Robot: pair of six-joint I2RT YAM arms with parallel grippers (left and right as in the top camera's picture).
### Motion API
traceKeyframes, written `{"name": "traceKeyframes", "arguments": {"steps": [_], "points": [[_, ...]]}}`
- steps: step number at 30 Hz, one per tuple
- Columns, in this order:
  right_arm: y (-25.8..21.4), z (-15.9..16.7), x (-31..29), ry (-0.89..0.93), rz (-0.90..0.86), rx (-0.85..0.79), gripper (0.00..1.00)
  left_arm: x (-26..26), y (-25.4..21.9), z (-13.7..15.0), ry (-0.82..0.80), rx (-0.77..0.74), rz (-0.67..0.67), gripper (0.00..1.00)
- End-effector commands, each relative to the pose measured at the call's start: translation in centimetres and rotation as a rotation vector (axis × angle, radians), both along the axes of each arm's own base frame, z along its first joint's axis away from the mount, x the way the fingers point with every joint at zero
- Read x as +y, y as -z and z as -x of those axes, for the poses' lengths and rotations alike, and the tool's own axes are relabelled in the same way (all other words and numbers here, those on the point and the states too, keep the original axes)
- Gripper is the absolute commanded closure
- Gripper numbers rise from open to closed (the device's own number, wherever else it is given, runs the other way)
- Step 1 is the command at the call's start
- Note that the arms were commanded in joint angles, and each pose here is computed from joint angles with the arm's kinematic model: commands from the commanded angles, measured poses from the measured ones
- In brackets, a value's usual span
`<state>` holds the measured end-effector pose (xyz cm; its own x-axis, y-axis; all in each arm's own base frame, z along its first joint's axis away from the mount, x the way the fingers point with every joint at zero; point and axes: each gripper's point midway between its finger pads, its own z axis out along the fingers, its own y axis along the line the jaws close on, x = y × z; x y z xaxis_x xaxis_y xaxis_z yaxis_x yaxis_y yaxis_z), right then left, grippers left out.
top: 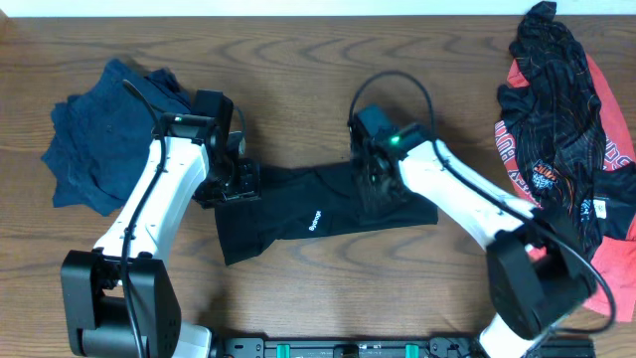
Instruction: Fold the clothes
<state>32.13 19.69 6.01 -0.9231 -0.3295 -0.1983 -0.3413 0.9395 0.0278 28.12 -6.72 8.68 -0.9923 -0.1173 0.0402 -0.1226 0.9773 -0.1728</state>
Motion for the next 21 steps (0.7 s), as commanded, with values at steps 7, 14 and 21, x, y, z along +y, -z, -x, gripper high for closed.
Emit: {"name": "traceKeyframes", "arguments": {"steps": [7, 14, 21], "points": [[-0.6, -4.4, -2.5, 0.131, 0.045, -0.128, 0.73, -0.1, -0.4, -0.2, -0.001, -0.01, 0.003, 0.37], [2.5, -4.5, 0.7, 0.095, -0.07, -0.056, 0.74, -0.1, -0.4, -0.2, -0.001, -0.01, 0.003, 0.37], [6.1, -2.2, 3.1, 0.037, -0.092, 0.06, 0.73, -0.1, -0.4, -0.2, -0.001, -0.011, 0.003, 0.37]]}}
